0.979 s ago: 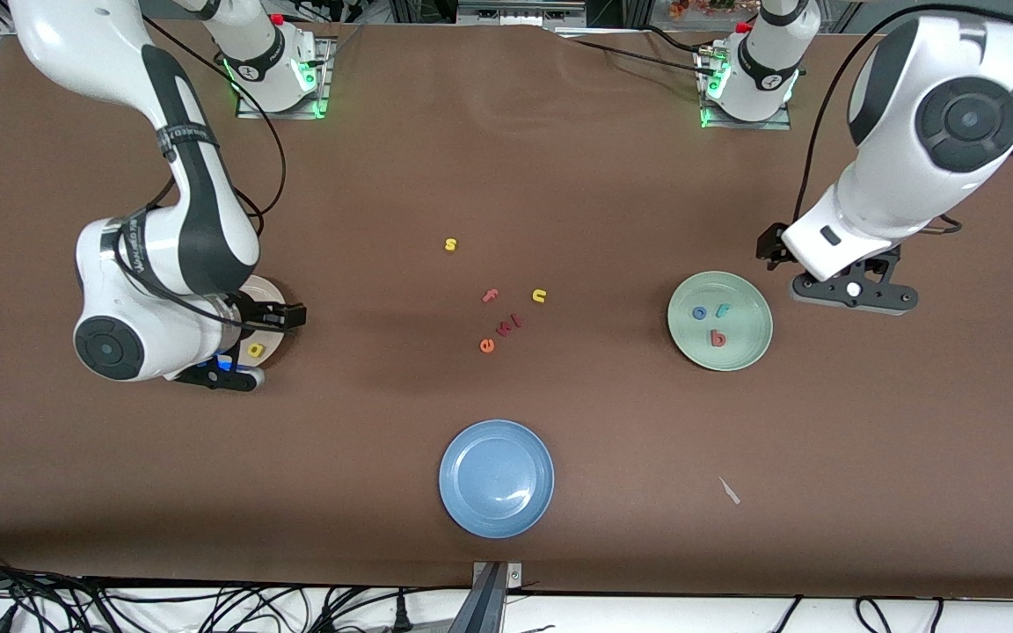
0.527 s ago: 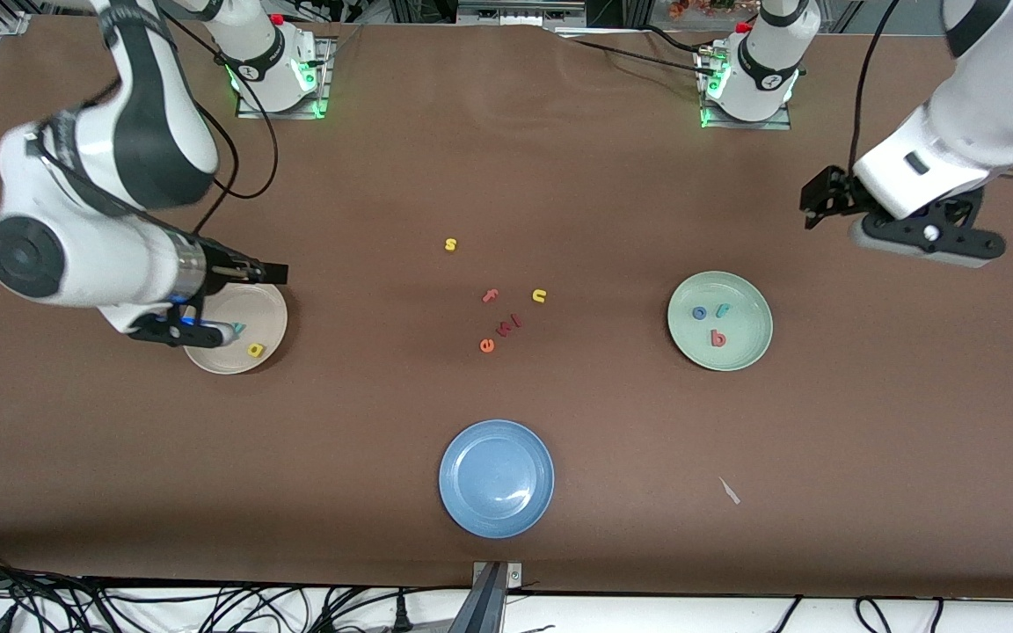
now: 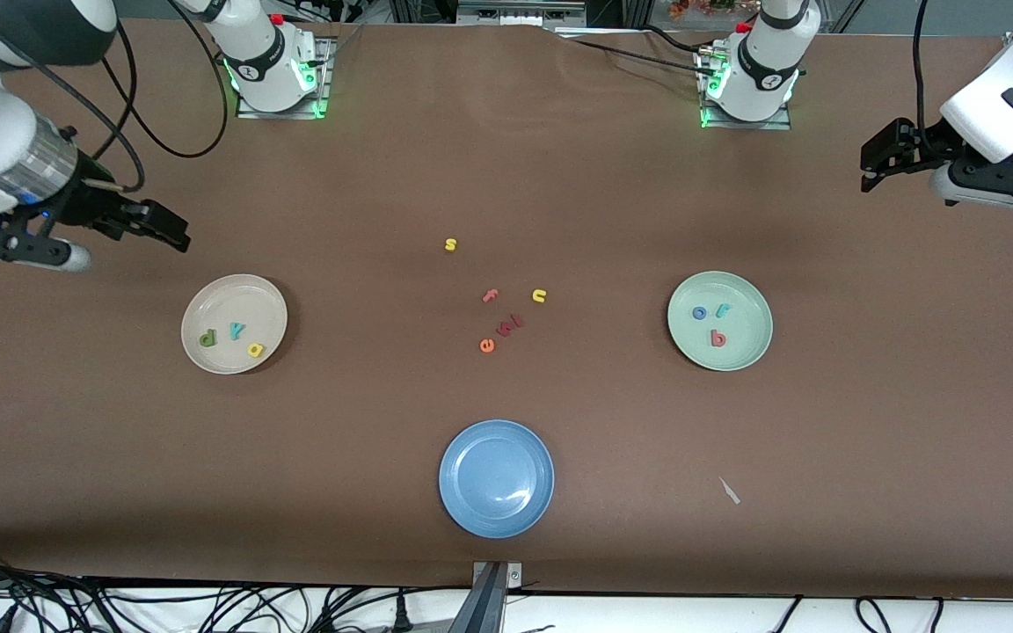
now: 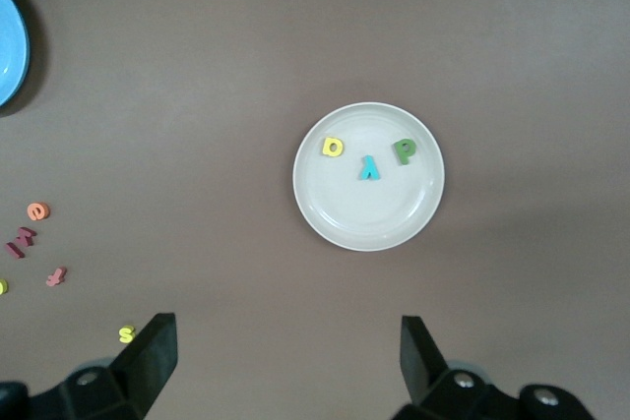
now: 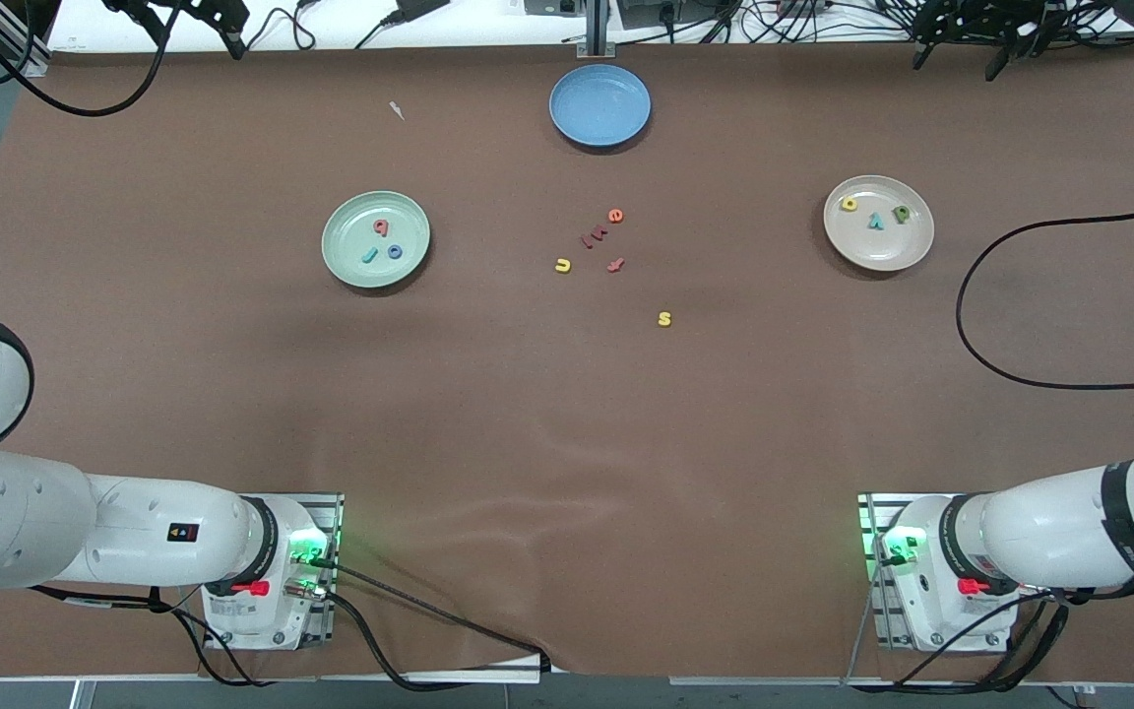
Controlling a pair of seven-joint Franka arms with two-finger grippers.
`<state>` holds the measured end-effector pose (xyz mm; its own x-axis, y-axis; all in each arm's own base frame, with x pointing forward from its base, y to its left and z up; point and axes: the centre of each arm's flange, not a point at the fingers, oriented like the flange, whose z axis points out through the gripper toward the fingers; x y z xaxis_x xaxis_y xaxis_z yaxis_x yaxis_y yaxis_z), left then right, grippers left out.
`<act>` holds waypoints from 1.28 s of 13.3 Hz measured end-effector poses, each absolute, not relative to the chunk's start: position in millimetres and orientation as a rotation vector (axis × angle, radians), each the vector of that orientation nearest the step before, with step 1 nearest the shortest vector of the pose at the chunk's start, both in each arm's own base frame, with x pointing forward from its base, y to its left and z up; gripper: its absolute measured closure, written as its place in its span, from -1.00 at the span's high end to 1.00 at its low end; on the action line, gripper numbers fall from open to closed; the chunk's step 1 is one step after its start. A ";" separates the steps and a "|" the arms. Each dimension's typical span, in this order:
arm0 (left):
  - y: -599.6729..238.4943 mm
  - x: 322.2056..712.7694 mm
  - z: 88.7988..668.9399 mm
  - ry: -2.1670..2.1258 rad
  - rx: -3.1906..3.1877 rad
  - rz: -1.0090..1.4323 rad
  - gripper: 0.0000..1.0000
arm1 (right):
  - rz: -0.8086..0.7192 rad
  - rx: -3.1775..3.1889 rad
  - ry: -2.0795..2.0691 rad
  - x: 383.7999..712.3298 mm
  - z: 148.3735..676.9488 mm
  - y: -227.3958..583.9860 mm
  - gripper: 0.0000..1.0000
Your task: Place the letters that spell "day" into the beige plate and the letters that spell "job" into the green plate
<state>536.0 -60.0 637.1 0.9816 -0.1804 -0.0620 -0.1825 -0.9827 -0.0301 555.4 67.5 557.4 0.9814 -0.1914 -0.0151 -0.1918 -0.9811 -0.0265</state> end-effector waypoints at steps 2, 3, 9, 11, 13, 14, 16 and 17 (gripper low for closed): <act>-51.1 540.8 641.3 0.257 -3.096 0.032 1.00 | 0.051 -3.106 0.299 546.3 546.6 66.7 1.00; -44.9 543.7 644.2 0.239 -3.098 -0.007 1.00 | 0.056 -3.108 0.293 544.4 544.3 68.4 1.00; -21.9 545.5 642.2 0.176 -3.103 -0.005 1.00 | 0.102 -3.119 0.304 526.5 602.7 59.4 1.00; -19.1 545.3 641.0 0.191 -3.102 0.001 1.00 | 0.127 -3.113 0.359 536.4 601.9 40.0 1.00; -15.3 543.8 643.4 0.211 -3.100 -0.003 1.00 | 0.137 -3.110 0.369 543.7 597.3 27.1 1.00; -12.7 542.8 644.5 0.209 -3.100 -0.003 1.00 | 0.141 -3.116 0.297 545.5 595.2 25.1 1.00; -8.6 539.2 645.3 0.206 -3.101 0.023 1.00 | 0.147 -3.123 0.097 547.8 592.2 22.1 1.00; -4.3 536.8 646.1 0.218 -3.101 0.038 1.00 | 0.146 -3.124 0.049 548.9 591.6 19.9 1.00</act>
<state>536.8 -4.3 646.1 0.9899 -0.1393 -0.0266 -0.1401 -0.9897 -0.0311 548.9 19.9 591.6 0.9951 -0.0308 -0.0936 -0.0321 -0.9994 -0.0126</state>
